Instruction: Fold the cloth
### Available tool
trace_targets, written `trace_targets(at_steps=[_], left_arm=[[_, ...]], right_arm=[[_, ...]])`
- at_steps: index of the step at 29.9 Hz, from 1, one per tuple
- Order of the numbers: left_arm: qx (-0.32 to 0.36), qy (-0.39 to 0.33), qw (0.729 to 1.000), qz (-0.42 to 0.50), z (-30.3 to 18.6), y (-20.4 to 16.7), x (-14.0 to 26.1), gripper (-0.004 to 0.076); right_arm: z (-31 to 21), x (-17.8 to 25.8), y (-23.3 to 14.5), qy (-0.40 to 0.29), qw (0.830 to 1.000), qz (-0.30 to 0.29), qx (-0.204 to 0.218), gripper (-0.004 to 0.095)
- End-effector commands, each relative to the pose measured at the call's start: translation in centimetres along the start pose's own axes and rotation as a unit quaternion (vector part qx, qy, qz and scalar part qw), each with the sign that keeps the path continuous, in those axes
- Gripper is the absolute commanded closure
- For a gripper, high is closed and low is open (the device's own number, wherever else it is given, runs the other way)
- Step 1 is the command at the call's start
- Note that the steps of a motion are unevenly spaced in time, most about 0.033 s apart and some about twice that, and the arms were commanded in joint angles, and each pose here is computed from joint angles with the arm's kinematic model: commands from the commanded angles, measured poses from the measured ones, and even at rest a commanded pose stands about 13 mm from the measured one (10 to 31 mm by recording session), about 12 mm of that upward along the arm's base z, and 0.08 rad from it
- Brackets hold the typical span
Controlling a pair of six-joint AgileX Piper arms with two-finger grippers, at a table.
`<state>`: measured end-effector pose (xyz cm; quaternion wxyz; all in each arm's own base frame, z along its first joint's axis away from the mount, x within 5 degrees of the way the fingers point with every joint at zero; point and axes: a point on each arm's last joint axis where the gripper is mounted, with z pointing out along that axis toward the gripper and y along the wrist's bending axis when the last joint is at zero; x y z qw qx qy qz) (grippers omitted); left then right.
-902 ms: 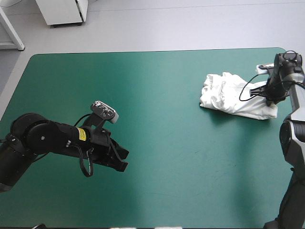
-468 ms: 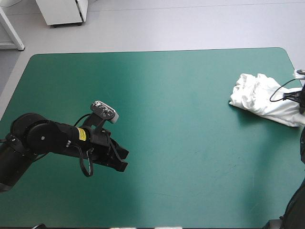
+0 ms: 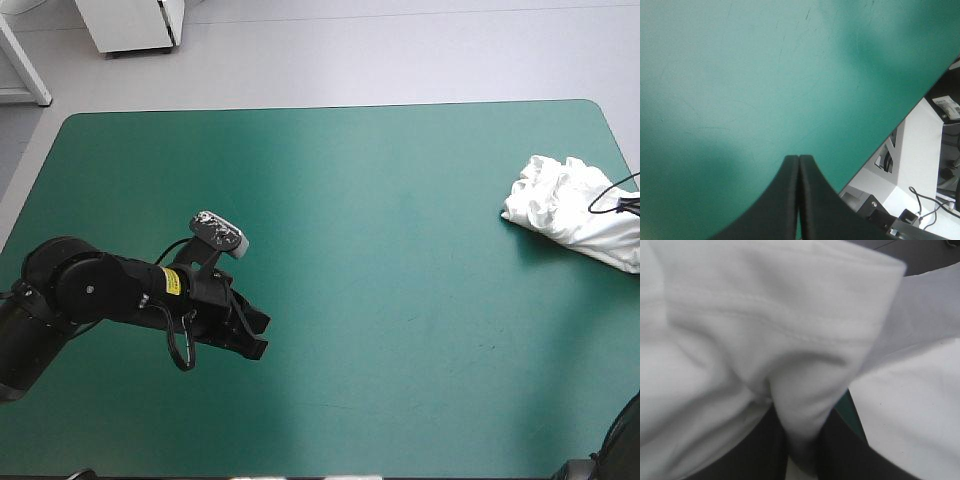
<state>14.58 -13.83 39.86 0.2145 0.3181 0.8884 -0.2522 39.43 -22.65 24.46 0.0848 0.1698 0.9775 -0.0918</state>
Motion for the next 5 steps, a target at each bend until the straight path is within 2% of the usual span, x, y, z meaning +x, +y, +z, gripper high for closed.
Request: trace_targets(at_steps=[1,3,5], left_arm=[[0.016,-0.042,0.999,-0.001,-1.16,-0.71,-0.51,0.0746],[0.017,-0.042,0.999,-0.002,-1.16,-0.74,-0.51,0.0746],[0.018,-0.042,0.999,-0.002,-1.16,-0.75,-0.52,0.0746]], right_arm=[[-4.18,0.36,-0.93,-0.038,0.999,0.015,0.015,0.0677],[-4.35,0.38,-0.88,-0.041,0.999,0.017,0.012,0.0588],[-4.67,0.43,-0.91,-0.044,0.999,0.018,0.012,0.0540]])
